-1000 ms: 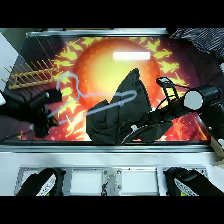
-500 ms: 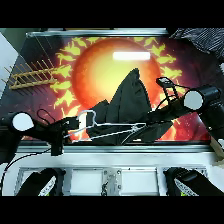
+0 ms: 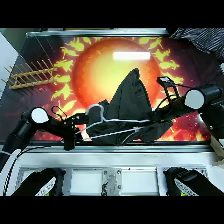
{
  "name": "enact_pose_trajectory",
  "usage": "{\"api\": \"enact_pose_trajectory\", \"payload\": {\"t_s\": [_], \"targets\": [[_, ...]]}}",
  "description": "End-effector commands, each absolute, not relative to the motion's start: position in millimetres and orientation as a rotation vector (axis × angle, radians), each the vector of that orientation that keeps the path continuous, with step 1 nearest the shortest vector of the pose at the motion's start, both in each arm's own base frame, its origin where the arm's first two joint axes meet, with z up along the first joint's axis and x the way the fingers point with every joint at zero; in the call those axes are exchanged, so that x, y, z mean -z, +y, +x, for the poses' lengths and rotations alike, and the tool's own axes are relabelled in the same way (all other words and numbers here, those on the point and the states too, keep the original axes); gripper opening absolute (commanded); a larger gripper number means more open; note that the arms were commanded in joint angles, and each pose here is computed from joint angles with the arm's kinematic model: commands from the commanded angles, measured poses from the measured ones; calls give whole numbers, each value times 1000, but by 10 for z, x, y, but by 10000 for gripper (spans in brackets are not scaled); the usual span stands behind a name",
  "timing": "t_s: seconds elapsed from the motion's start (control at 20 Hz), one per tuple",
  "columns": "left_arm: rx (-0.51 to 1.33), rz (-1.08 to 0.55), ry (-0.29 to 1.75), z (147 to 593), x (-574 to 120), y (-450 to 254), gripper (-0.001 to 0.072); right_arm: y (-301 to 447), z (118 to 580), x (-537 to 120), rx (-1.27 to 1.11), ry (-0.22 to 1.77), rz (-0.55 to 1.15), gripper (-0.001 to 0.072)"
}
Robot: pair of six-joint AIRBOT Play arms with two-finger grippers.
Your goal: Fold the clothes and pants, and hang the long-sleeved shirts on hangers.
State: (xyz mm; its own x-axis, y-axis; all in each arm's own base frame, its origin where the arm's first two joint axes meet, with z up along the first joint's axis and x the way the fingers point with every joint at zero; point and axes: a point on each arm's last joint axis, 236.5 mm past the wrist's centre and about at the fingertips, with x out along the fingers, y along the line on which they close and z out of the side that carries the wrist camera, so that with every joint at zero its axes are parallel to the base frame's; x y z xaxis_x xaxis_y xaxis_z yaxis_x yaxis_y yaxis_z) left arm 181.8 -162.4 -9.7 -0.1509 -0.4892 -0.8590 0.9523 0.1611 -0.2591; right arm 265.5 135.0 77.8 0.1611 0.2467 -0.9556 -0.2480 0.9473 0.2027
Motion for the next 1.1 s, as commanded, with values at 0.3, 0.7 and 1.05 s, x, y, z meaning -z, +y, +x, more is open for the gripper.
{"api": "enact_pose_trajectory", "payload": {"t_s": [0.3, 0.7, 1.05], "targets": [[1401, 433, 1072, 1938, 170, -1861, 15, 1317, 2646, -1460, -379, 1291, -39, 21], [1435, 405, 1012, 2291, -124, -2045, 15, 1617, 2766, -1757, -433, 1158, -15, 20], [1460, 393, 1045, 2188, -71, -2025, 15, 1488, 3070, -1845, -345, 1042, -29, 20]]}}
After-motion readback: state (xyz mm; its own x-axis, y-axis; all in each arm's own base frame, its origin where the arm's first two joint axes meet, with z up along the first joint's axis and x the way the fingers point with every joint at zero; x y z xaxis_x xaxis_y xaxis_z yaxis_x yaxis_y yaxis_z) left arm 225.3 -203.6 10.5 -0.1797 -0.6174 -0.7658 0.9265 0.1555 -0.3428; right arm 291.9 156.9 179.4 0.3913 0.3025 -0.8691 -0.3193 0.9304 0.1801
